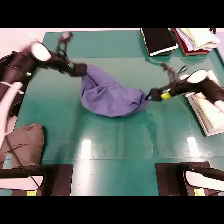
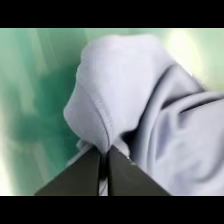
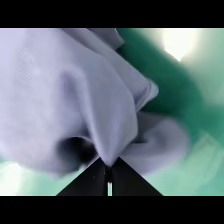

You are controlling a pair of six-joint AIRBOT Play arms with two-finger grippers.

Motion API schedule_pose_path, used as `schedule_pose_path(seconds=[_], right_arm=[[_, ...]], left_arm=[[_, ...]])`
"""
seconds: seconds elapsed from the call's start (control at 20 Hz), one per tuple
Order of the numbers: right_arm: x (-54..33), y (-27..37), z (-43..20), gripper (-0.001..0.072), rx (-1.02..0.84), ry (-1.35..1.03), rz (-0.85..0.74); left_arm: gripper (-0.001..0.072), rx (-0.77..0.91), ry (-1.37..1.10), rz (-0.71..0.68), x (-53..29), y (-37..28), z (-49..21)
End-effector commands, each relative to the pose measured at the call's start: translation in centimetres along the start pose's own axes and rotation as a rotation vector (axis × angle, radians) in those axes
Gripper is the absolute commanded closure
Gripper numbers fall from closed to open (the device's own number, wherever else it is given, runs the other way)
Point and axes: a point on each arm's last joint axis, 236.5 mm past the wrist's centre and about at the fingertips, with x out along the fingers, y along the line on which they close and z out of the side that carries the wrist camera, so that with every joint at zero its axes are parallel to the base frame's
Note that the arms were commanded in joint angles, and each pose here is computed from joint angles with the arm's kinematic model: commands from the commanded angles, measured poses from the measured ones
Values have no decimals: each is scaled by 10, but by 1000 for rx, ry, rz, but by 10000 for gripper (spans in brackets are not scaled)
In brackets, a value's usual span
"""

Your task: Fold the shirts.

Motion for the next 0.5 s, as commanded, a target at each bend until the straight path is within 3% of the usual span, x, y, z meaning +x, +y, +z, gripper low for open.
schedule_pose_path(seconds=[0.0,0.25,0.45], right_arm=[[-113,34,48,693,-150,-238,-65],[-287,116,50,693,-360,-611,-187],[-367,153,26,693,-411,-795,-304]], left_arm=[[680,143,-294,66,-124,-27,69],[681,259,-716,22,-333,-100,95],[681,303,-938,-19,-439,-133,74]])
